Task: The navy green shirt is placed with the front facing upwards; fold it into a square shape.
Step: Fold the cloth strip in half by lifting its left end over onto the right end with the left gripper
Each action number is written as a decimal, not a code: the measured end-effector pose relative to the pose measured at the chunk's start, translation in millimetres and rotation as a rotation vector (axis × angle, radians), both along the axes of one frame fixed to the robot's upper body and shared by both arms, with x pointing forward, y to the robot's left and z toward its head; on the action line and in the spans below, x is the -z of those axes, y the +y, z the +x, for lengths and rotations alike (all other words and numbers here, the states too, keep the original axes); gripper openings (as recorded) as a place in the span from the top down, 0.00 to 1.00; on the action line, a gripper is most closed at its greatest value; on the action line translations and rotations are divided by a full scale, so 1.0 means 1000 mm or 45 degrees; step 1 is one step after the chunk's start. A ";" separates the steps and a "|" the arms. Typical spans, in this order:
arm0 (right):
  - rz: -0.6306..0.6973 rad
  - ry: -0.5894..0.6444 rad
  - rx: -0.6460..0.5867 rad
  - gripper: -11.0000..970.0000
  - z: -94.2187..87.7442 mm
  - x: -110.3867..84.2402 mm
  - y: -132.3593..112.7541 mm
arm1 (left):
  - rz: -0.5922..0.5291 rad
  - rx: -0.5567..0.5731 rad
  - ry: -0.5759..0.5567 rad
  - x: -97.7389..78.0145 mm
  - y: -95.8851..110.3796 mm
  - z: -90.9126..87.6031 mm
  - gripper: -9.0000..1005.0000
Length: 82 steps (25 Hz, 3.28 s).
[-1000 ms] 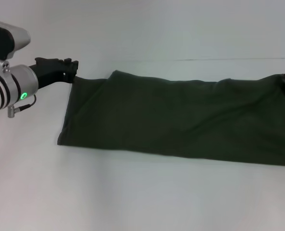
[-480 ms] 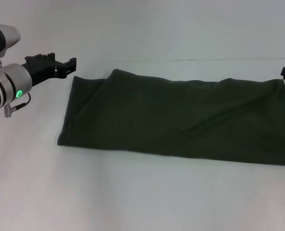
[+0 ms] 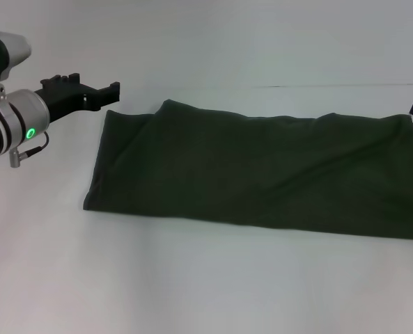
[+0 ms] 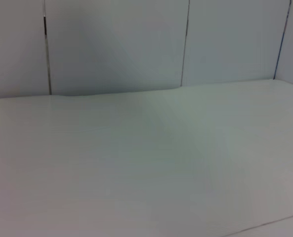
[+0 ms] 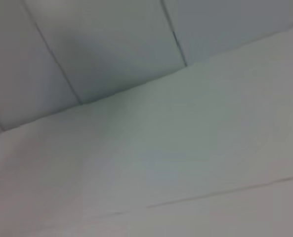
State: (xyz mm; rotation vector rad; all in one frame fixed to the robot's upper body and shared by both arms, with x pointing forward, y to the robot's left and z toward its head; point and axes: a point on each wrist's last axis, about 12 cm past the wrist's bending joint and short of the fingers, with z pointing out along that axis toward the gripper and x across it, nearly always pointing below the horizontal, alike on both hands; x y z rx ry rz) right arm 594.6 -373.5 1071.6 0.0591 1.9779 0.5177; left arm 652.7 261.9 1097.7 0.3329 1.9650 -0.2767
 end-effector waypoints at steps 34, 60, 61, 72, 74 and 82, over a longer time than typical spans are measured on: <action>0.136 0.010 -0.136 0.13 -0.017 -0.002 0.006 | 0.170 0.226 0.068 0.009 -0.052 -0.002 0.13; 0.295 0.181 -0.294 0.13 -0.004 -0.038 0.007 | 0.094 0.170 0.186 0.023 -0.044 -0.009 0.13; 0.294 0.182 -0.299 0.13 -0.004 -0.037 0.009 | 0.104 0.159 0.192 0.024 -0.045 -0.008 0.13; 0.247 0.186 -0.314 0.14 -0.005 -0.029 0.017 | 0.151 0.112 0.213 0.032 -0.046 -0.005 0.13; 0.245 0.188 -0.309 0.14 -0.006 -0.027 0.017 | 0.155 0.116 0.214 0.032 -0.046 -0.005 0.13; 0.246 0.190 -0.310 0.14 -0.007 -0.023 0.020 | 0.208 0.194 0.217 0.035 -0.060 -0.008 0.13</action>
